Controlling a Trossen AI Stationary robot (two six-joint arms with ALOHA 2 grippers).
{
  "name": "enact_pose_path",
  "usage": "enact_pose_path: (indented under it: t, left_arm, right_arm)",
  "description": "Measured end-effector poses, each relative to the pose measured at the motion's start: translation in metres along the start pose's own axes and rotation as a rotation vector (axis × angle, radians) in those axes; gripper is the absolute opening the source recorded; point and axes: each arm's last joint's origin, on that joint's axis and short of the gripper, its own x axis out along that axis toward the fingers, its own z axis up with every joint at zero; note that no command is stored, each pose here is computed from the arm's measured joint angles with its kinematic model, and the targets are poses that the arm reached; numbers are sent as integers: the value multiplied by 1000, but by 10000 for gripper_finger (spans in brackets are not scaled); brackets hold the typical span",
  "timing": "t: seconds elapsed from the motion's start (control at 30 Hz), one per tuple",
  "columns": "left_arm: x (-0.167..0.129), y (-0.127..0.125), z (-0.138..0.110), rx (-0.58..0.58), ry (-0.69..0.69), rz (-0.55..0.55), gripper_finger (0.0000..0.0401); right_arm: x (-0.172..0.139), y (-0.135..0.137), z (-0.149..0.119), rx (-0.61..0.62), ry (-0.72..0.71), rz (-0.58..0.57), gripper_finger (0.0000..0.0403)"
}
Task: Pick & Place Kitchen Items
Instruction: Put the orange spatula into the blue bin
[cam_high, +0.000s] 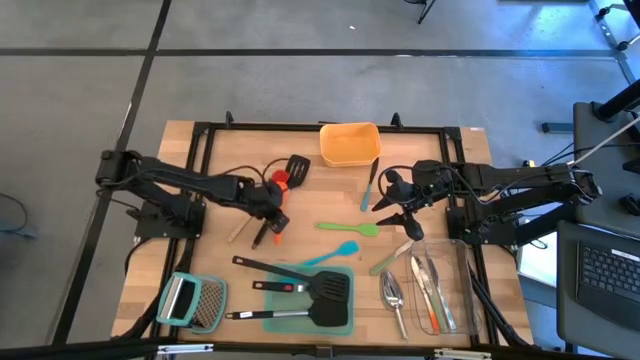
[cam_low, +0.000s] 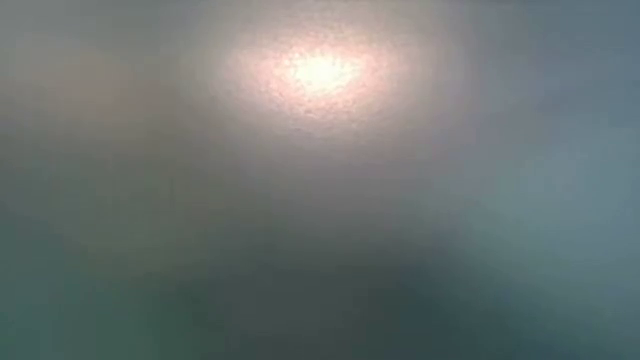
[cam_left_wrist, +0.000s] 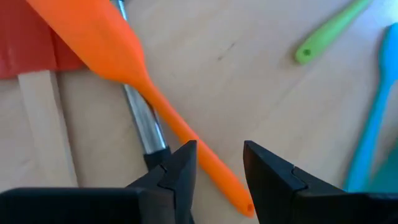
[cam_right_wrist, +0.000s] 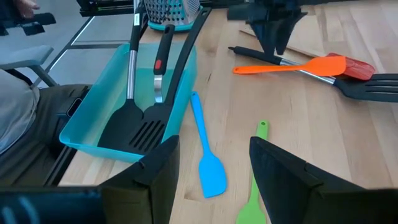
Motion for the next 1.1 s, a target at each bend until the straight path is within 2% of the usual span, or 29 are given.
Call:
enact_pose_path:
  t: [0.13, 0.37, 0.77, 1.1]
  left_arm:
    - [13, -8, -8, 55, 7, 18, 136]
    - [29, -11, -12, 18, 27, 37, 143]
    - [28, -10, -12, -81, 25, 43, 130]
    - [28, -7, -14, -103, 40, 78, 136]
  right_arm:
    - [0, 0, 0, 0, 0, 0, 197]
    - [0, 0, 0, 0, -1, 0, 197]
    - [0, 0, 0, -1, -3, 1, 197]
    - [0, 0, 0, -1, -3, 1, 197]
